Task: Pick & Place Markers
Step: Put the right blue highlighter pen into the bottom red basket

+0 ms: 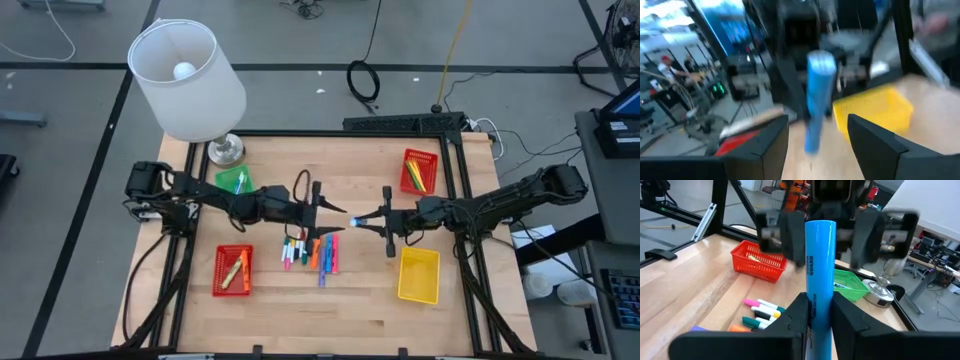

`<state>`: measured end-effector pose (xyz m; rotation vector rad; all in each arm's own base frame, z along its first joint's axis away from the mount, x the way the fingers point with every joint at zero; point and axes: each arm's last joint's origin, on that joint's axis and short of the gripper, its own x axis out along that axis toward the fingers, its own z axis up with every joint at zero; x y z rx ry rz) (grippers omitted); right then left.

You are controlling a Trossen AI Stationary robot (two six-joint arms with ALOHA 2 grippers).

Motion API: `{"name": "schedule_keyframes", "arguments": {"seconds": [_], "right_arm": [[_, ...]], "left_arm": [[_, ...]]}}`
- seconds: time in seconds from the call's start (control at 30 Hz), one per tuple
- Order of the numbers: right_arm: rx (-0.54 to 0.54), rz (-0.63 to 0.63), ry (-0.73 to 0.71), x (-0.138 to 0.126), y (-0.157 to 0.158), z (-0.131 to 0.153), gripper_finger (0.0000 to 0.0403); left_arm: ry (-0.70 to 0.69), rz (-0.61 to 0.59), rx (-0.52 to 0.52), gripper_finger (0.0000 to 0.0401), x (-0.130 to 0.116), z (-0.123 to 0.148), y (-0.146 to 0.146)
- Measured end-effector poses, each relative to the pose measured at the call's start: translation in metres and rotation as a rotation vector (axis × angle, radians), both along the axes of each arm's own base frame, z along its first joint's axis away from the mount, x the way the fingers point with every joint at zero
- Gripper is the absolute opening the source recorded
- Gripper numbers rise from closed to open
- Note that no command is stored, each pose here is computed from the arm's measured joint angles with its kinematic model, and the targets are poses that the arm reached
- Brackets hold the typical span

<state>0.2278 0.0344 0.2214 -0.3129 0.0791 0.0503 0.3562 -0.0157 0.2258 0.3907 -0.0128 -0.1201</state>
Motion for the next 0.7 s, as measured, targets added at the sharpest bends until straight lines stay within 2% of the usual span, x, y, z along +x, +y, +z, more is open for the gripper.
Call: {"name": "schedule_keyframes", "arguments": {"seconds": [0.2,0.7], "right_arm": [[0.002,-0.001,-0.01,0.001,0.0,0.0,0.0044],[0.007,0.002,-0.045,0.012,0.002,-0.007,0.0044]], "left_arm": [[-0.053,-0.06,-0.036,0.0212,-0.001,0.006,-0.005],[-0.062,-0.071,-0.085,0.0212,-0.001,0.007,-0.009]]}}
